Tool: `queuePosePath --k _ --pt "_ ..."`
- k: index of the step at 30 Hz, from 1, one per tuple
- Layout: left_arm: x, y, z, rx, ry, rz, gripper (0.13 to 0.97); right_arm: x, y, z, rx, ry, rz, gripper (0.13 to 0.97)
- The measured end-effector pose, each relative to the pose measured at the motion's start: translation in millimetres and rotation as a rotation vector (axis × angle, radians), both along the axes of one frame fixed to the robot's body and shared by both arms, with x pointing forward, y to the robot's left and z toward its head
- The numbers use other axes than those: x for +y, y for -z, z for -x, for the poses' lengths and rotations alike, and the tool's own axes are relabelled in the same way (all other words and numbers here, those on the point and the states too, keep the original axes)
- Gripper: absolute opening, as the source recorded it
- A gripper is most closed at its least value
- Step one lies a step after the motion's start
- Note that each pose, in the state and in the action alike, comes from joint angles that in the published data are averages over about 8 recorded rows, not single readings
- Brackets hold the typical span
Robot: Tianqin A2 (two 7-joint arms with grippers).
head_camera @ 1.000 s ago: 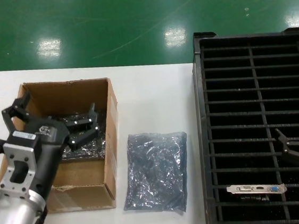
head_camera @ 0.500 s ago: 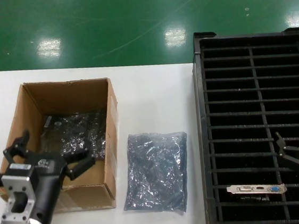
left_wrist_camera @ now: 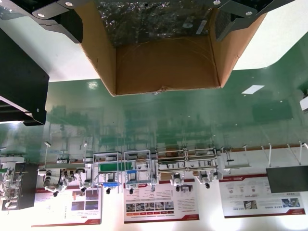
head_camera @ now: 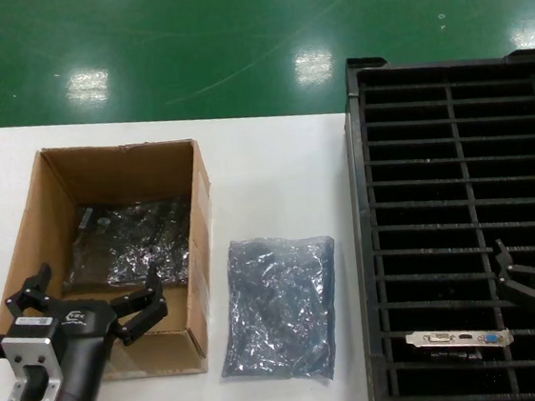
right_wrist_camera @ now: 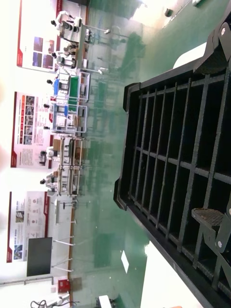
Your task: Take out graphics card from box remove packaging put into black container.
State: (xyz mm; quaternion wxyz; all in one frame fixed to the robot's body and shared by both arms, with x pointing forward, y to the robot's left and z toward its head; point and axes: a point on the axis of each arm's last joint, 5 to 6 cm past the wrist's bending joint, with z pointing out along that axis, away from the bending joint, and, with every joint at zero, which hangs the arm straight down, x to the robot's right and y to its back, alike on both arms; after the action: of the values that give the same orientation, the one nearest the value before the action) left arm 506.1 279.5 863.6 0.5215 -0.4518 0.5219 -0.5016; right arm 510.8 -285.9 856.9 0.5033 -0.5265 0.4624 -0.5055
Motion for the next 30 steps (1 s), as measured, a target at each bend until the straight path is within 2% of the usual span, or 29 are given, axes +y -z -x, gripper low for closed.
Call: queuePosePath --k 30 --pt "0.0 0.0 0.0 0.0 0.0 0.0 0.966 0.0 0.0 0.0 0.0 0.0 0.0 0.966"
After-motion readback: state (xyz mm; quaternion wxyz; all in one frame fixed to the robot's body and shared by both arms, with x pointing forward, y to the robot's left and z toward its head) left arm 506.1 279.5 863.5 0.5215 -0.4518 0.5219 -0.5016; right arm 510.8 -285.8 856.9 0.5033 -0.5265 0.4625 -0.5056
